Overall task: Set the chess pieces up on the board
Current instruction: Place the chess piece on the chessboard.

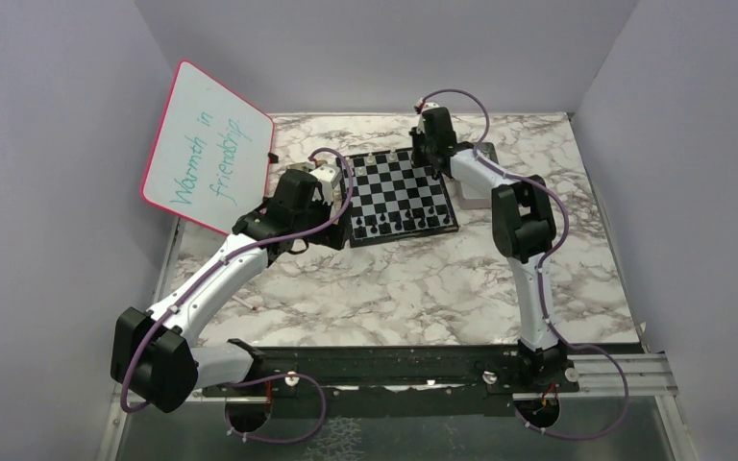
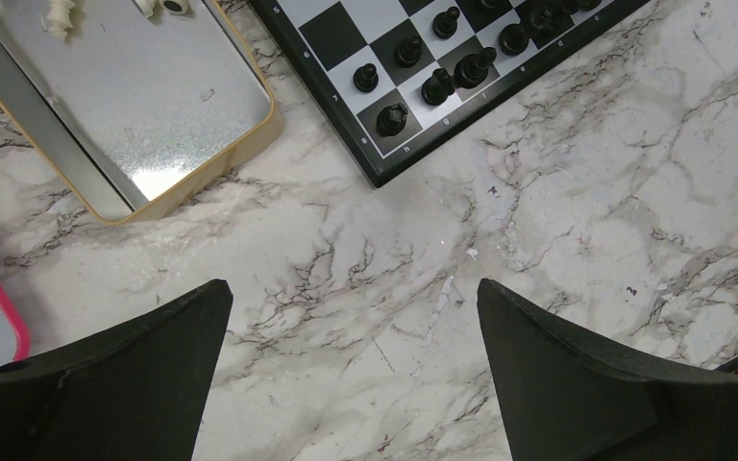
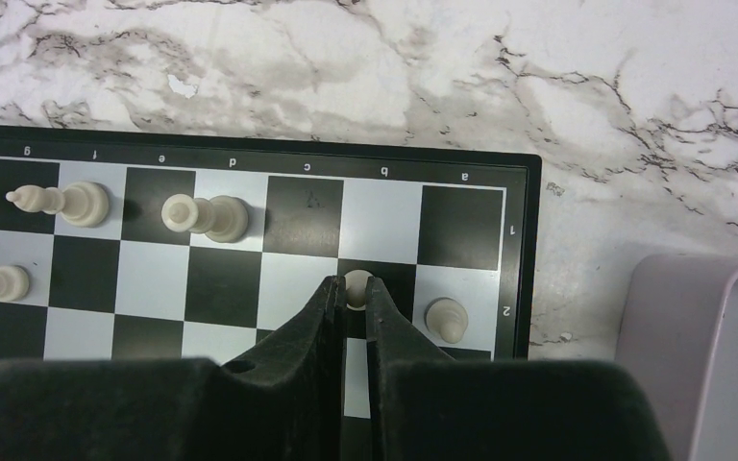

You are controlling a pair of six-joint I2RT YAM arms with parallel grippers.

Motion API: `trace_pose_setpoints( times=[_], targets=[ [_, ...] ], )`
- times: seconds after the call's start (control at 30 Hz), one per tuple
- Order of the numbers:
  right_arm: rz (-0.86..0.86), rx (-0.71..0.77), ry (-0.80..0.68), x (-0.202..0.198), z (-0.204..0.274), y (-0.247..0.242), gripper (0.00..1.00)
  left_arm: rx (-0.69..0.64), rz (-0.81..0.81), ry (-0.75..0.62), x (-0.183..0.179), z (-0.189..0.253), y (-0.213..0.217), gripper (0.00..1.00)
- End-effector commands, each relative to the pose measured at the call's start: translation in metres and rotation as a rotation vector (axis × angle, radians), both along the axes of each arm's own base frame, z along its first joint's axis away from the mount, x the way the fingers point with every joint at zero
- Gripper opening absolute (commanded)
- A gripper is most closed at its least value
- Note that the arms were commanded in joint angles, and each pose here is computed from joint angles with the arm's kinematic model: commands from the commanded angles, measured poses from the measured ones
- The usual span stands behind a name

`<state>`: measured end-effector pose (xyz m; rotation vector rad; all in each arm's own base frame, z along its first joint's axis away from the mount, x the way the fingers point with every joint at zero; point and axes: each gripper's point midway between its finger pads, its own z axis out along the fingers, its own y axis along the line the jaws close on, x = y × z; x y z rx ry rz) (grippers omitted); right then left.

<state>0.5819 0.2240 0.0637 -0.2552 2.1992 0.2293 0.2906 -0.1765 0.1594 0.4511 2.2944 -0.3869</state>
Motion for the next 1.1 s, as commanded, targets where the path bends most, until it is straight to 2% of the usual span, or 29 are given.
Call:
trace_pose_setpoints(
  times=[0.0,1.07],
  targets=[
    [-0.009,-0.069,0.052,-0.01,-0.02,-0.005,0.14,-0.013,-0.014,-0.014,-0.006,0.006,-0.001,0.99],
    [-0.069,-0.162,0.099,-0.027,-0.032,-0.024,0.14,0.003,-0.002,-0.016,-0.002,0.005,0.001,0.99]
  ],
)
